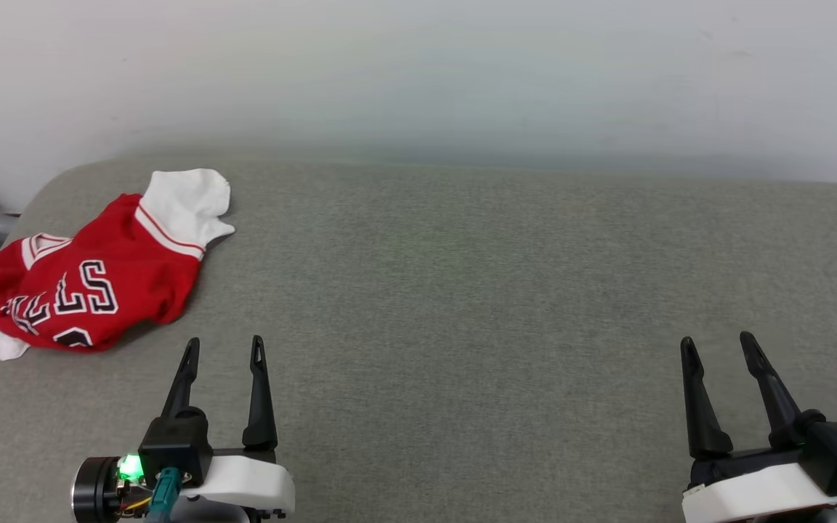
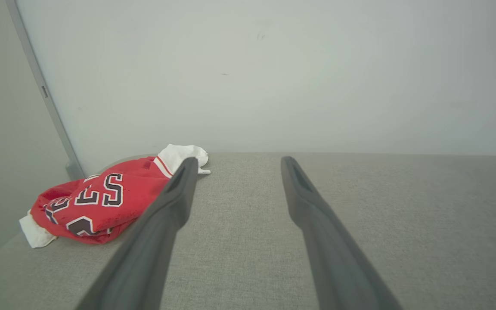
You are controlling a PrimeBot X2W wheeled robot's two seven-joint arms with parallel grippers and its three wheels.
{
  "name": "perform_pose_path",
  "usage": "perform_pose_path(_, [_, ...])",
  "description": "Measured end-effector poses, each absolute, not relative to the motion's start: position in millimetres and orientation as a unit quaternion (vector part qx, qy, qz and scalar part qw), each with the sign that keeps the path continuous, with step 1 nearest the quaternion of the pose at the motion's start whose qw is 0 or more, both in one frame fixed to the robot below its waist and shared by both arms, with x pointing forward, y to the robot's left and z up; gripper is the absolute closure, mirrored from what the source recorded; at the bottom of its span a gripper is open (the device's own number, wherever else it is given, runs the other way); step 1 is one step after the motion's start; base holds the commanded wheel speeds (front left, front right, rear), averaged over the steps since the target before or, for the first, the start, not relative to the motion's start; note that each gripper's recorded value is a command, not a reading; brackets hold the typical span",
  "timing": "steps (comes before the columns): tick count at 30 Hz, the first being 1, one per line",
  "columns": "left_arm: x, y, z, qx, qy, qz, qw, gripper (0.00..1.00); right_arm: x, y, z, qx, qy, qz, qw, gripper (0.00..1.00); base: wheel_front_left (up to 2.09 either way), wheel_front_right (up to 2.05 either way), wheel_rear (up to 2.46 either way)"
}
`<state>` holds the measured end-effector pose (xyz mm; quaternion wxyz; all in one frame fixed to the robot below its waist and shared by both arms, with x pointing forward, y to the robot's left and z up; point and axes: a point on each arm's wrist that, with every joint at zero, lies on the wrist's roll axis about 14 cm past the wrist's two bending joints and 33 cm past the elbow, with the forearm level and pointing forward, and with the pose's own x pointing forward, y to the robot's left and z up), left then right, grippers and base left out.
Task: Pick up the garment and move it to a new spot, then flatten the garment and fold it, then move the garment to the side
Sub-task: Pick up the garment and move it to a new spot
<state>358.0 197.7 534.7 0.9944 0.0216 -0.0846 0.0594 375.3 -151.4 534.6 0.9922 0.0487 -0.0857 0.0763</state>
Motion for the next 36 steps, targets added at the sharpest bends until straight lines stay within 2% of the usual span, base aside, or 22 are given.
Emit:
perform_pose_path(12, [331.8,240.3,533.7,0.021,-0.081,0.128,0.988,0.0,390.4,-104.5,532.2,0.056,-0.08,0.144,0.985,0.0,0.0,0.0,0.0])
perform_pose_path(36, [247.8,321.0,531.2,0.01,-0.076,0.279,0.957,0.0,400.2,-1.2,531.2,0.069,-0.071,0.286,0.953,0.0,0.0,0.0,0.0])
